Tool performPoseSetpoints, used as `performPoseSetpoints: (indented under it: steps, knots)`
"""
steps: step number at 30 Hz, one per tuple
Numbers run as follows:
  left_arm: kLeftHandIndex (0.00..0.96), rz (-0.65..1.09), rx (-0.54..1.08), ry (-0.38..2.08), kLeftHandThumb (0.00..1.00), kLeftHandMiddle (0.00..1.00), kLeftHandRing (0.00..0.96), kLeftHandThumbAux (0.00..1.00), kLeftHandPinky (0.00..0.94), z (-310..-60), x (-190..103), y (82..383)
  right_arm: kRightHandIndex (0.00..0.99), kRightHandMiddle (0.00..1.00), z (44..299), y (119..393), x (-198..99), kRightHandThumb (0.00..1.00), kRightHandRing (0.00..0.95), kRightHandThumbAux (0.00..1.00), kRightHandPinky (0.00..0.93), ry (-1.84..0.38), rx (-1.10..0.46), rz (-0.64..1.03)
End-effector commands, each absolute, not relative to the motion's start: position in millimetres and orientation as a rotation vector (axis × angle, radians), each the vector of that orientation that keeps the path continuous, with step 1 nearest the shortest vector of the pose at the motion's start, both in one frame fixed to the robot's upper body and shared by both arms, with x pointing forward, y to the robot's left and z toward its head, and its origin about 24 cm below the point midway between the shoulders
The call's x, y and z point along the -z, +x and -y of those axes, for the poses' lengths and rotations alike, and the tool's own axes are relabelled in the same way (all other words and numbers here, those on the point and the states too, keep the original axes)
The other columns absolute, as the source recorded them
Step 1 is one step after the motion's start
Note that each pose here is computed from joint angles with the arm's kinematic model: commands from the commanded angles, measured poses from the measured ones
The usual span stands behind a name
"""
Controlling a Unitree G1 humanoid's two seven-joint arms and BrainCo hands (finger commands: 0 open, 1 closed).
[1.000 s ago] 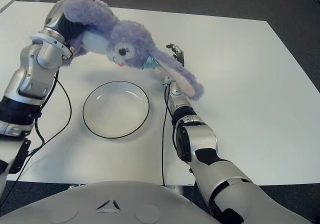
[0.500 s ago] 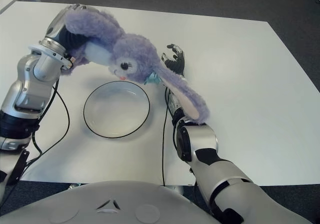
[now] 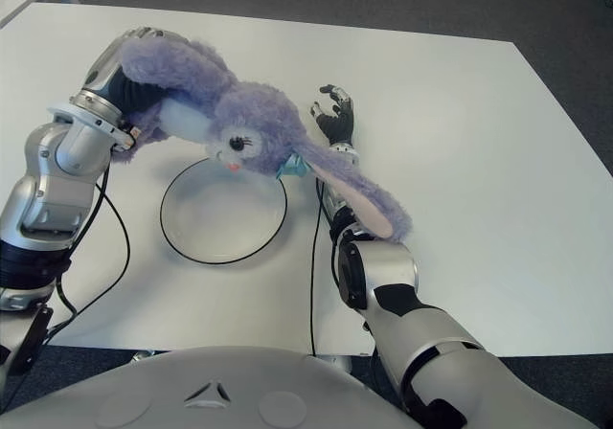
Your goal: Put the doll into the plate.
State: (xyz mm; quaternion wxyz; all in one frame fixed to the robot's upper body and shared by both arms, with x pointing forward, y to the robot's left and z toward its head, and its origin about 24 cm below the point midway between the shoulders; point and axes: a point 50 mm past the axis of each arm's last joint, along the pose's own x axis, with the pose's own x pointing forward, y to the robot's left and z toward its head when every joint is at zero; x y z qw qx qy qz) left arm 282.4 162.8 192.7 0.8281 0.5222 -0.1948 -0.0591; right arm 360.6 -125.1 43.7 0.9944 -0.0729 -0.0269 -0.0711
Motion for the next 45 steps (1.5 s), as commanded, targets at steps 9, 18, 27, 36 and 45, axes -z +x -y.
performPoseSetpoints:
  steps: [9,18,27,36,45]
  knots:
    - [0.782,0.277,0.165,1.021,0.958,0.846,0.842,0.624,0.821,-160.6,-164.9,270.7,0.3,0.184,132.0,292.0,59.2,0.511,0.115,0.855,0.09,-0.168,0.14,-0.406]
    - [0.788,0.22,0.146,0.952,0.961,0.841,0.839,0.624,0.82,-159.3,-149.1,266.7,0.309,0.188,133.6,291.7,59.9,0.5,0.119,0.858,0.089,-0.161,0.15,-0.416]
    - [0.796,0.195,0.135,0.895,0.962,0.844,0.841,0.628,0.848,-157.2,-135.2,264.8,0.313,0.199,134.4,291.6,59.9,0.515,0.131,0.864,0.093,-0.16,0.15,-0.412]
    - [0.795,0.158,0.137,0.838,0.962,0.851,0.848,0.626,0.864,-153.1,-122.9,262.2,0.311,0.207,135.8,290.9,59.8,0.528,0.139,0.866,0.1,-0.152,0.155,-0.403]
    - [0.795,0.127,0.133,0.803,0.953,0.856,0.855,0.632,0.872,-151.6,-113.1,258.4,0.315,0.202,136.0,291.1,60.0,0.529,0.136,0.865,0.094,-0.156,0.159,-0.408]
